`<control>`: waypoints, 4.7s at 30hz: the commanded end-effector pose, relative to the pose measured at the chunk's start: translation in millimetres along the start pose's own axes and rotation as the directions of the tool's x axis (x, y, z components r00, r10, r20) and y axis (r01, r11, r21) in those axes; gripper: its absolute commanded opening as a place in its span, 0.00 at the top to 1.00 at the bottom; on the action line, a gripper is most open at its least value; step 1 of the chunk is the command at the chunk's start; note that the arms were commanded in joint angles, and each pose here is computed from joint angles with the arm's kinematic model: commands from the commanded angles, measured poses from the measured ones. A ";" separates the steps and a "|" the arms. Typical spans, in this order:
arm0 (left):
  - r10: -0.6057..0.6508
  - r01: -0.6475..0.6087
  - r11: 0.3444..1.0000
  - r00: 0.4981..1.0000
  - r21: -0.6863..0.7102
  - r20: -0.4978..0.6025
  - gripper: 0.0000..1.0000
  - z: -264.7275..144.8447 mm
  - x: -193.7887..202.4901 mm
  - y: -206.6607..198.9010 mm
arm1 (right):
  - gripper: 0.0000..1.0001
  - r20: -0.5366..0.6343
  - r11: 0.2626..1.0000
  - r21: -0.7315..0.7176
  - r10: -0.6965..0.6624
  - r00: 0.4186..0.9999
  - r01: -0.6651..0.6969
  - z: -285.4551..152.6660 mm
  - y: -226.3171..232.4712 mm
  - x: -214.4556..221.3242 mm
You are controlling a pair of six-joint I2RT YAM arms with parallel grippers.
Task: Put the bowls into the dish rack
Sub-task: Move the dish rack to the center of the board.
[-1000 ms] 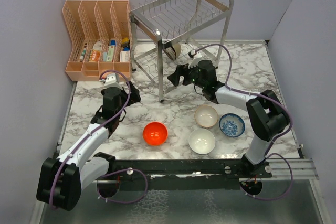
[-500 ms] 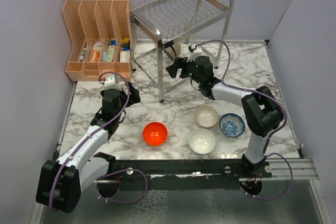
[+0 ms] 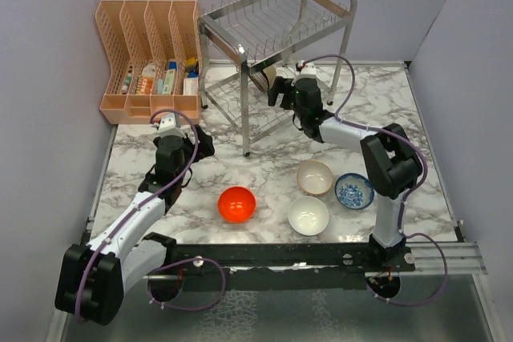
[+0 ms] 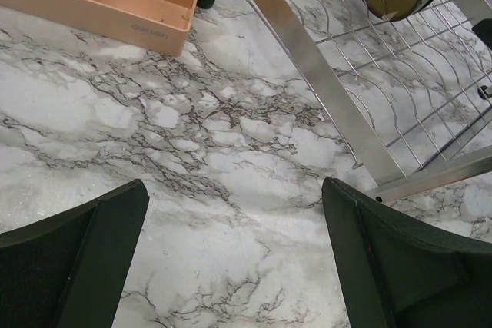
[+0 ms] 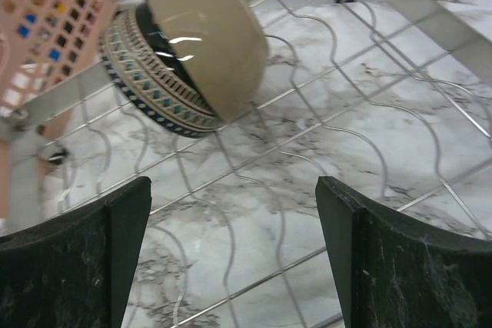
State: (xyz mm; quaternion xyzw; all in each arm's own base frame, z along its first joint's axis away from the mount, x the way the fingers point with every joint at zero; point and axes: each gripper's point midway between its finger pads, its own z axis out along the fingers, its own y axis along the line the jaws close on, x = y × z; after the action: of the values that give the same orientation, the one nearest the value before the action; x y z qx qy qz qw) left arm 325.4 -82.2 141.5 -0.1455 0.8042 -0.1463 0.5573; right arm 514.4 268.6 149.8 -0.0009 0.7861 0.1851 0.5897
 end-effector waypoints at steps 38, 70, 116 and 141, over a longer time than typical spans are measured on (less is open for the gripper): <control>-0.064 0.056 0.992 0.995 0.111 0.071 0.01 -18.3 -25.5 -21.8 | 0.78 -0.506 0.937 0.238 -0.104 0.856 0.254 -65.2 -129.0 125.3; -0.109 0.098 0.981 0.993 0.168 0.054 0.01 -46.7 -20.6 -25.2 | 0.79 -0.632 0.943 0.316 0.124 0.765 0.108 -205.9 -120.6 201.2; -0.110 0.095 0.982 0.990 0.161 0.086 0.01 -67.1 -30.9 -21.1 | 0.83 -0.787 0.969 0.015 -0.141 0.600 0.248 -322.5 38.8 303.5; -0.103 0.092 0.983 0.993 0.157 0.060 0.01 -61.7 -22.2 -19.9 | 0.69 -0.565 0.937 0.200 -0.128 0.815 0.286 -296.5 -0.5 218.7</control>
State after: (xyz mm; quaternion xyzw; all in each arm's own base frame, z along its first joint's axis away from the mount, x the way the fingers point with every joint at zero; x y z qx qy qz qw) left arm 274.4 -87.1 184.7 -0.1463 0.7701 -0.2263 0.5782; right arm 193.8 305.5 66.5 0.0035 0.9015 0.1447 0.4079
